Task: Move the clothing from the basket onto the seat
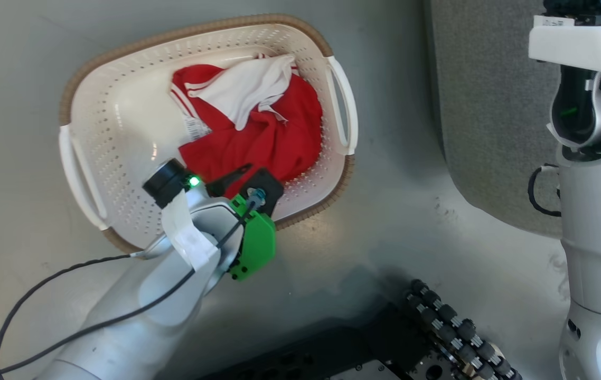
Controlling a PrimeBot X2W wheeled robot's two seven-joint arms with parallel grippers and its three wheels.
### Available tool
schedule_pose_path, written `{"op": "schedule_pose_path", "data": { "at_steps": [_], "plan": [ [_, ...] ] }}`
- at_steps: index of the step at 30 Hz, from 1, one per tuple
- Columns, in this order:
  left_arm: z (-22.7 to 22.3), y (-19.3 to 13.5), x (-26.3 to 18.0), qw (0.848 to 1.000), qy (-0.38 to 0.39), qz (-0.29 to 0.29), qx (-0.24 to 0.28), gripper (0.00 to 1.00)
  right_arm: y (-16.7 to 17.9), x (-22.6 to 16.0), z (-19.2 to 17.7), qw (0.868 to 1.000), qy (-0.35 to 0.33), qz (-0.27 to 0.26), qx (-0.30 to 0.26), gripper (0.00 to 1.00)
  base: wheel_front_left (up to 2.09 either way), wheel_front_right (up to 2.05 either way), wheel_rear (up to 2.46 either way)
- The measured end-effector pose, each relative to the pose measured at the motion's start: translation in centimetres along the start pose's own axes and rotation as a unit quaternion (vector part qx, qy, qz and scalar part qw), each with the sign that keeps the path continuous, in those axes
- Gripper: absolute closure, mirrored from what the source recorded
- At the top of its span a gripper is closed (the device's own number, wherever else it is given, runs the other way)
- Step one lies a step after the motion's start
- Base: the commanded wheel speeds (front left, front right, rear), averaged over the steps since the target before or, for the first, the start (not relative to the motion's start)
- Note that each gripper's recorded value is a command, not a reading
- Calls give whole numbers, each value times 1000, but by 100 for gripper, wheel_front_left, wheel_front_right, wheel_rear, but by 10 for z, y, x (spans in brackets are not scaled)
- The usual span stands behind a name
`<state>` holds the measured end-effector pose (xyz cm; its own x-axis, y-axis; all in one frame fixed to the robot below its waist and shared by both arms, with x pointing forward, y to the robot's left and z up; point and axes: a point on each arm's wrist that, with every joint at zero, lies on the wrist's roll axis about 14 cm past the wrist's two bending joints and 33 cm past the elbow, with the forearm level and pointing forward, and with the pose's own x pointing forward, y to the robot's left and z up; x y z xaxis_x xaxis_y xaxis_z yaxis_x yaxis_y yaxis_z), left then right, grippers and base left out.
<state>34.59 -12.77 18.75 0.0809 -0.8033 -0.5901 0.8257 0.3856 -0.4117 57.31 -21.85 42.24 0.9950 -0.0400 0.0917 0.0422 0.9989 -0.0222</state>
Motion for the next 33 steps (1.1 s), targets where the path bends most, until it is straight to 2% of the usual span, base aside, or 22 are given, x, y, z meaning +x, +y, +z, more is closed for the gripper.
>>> {"op": "schedule_pose_path", "data": {
  "at_steps": [10,21,26,33],
  "plan": [
    [-25,15,17,999,38,-6,-7,0,1,5,-2,1000,-3,9,-13,0,0,0,0],
    [-45,4,27,997,65,-31,-9,0,-6,4,0,1000,-4,-3,-26,0,0,0,0],
    [-44,14,29,997,68,-24,8,0,-6,3,1,1000,-6,-7,-28,0,0,0,0],
    [-50,9,30,996,79,-33,21,0,-6,1,5,1000,-9,-7,-29,0,0,0,0]
  ]
}}
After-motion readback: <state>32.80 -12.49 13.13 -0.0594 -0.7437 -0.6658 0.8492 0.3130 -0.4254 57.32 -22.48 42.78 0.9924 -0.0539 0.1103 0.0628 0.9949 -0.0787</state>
